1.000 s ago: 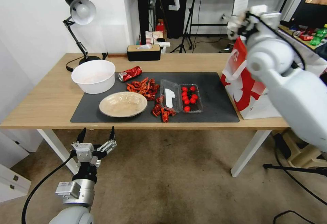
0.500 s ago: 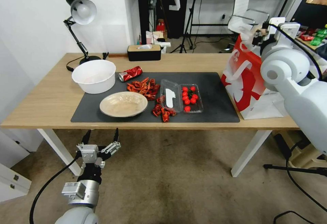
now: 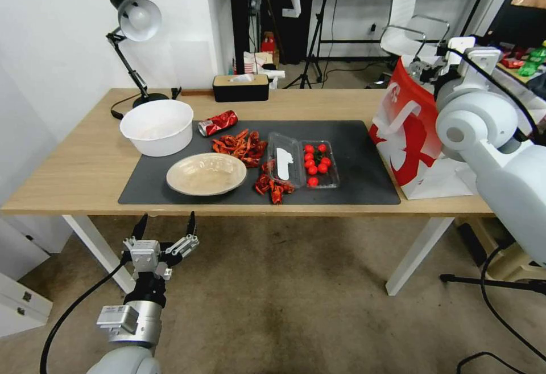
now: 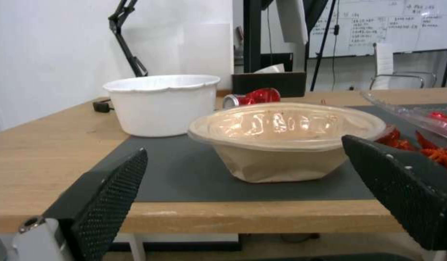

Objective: Pick up the trash from the table and place it into the takeout bag.

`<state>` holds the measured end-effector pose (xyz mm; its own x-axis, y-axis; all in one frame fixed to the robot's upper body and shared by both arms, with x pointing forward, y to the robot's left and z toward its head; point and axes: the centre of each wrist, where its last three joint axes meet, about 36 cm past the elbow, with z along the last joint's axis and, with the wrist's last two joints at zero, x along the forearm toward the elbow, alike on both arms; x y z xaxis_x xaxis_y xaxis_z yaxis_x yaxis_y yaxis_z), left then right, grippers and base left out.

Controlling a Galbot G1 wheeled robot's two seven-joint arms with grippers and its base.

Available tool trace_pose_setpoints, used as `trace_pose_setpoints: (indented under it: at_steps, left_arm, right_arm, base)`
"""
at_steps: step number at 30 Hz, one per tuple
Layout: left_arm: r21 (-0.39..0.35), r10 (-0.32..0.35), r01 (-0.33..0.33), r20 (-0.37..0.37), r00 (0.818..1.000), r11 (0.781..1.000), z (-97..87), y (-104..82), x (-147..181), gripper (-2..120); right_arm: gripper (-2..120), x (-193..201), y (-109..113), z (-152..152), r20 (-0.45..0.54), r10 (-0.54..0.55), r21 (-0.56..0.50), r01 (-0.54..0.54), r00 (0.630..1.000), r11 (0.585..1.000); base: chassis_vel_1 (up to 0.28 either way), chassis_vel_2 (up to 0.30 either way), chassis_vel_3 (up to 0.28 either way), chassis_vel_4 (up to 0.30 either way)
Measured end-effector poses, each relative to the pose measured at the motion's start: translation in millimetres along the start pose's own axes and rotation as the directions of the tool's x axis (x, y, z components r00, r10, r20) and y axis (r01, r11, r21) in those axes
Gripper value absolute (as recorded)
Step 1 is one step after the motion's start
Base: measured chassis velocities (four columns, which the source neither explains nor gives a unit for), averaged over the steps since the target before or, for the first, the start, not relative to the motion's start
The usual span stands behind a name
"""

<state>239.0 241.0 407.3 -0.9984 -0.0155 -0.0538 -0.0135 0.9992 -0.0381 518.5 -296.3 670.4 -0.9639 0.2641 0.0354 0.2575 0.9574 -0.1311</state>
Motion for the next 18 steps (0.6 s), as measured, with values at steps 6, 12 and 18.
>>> trace_pose_setpoints:
  at_steps: [6, 12, 18]
  left_arm:
    - [-0.002, -0.001, 0.001, 0.006, 1.0, 1.0, -3.0, 0.1, 1, 100]
    - [0.0, -0.005, 0.005, 0.006, 1.0, 1.0, -5.1, -0.4, 3, 100]
    - [0.0, -0.006, 0.006, 0.006, 1.0, 1.0, -6.1, -0.3, 6, 100]
  right_arm:
    - [100, 21, -8, 4, 0.105, -0.105, -0.074, 0.114, 0.989, 0.991]
    - [100, 62, -9, 34, 0.259, -0.32, -0.152, 0.366, 0.911, 0.918]
    - [100, 88, -6, 70, 0.334, -0.408, -0.175, 0.482, 0.849, 0.859]
  base:
    - [0.0, 0.0, 0.0, 0.0]
    - [0.0, 0.0, 0.0, 0.0]
    - [0.0, 0.0, 0.0, 0.0]
